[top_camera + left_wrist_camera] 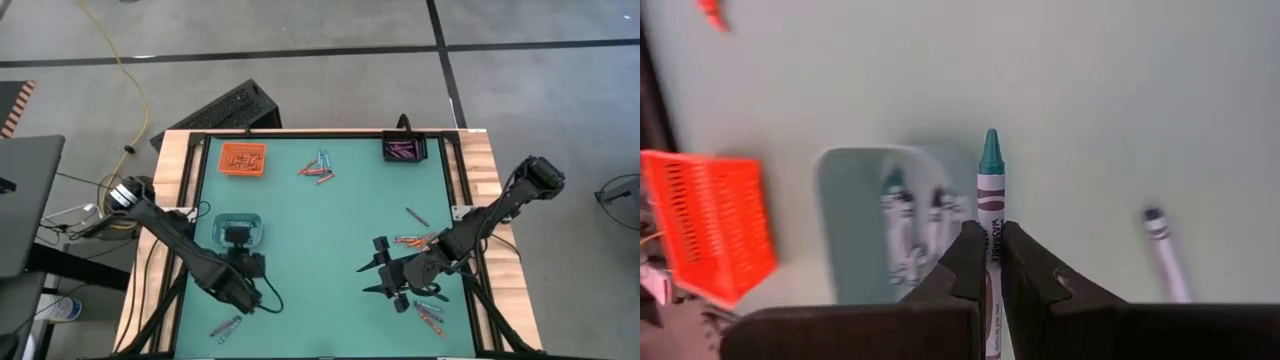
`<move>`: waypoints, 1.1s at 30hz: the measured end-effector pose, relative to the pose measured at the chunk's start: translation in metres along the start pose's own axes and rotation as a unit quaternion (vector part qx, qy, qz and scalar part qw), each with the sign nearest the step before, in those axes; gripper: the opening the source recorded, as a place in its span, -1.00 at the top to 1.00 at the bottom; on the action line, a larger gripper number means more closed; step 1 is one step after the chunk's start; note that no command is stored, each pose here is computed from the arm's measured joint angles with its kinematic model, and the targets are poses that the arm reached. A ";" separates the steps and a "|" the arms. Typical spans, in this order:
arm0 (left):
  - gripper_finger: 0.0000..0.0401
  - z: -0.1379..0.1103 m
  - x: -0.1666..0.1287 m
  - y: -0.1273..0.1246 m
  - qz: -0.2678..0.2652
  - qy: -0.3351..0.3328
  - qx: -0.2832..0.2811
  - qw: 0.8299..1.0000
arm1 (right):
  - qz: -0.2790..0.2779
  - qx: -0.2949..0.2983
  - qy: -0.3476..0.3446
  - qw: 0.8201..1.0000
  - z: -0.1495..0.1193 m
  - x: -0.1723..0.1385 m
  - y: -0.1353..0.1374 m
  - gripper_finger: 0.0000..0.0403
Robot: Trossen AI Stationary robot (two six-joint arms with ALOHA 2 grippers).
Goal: Sort crayons
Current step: Put the bottom left blue crayon into the left blue bin
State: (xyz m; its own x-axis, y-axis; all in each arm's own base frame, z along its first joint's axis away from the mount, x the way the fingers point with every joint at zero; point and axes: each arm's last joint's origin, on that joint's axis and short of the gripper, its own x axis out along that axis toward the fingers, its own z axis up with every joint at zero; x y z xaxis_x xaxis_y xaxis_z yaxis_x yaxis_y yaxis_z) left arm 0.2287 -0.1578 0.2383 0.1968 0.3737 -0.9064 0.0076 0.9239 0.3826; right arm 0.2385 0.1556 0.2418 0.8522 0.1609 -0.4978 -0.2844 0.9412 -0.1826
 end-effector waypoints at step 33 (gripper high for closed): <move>0.46 -0.038 0.063 0.060 -0.006 0.078 -0.057 0.995 | 0.002 0.014 0.003 1.000 -0.001 0.000 0.001 -0.08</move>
State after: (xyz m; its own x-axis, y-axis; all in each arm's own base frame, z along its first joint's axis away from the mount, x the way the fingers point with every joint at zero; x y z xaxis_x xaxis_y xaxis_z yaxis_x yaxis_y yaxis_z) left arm 0.2045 -0.0758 0.1976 0.0435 0.3622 -0.9311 -0.1048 0.9285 0.3563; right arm 0.2375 0.1565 0.2413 0.8488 0.1634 -0.5029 -0.2750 0.9487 -0.1559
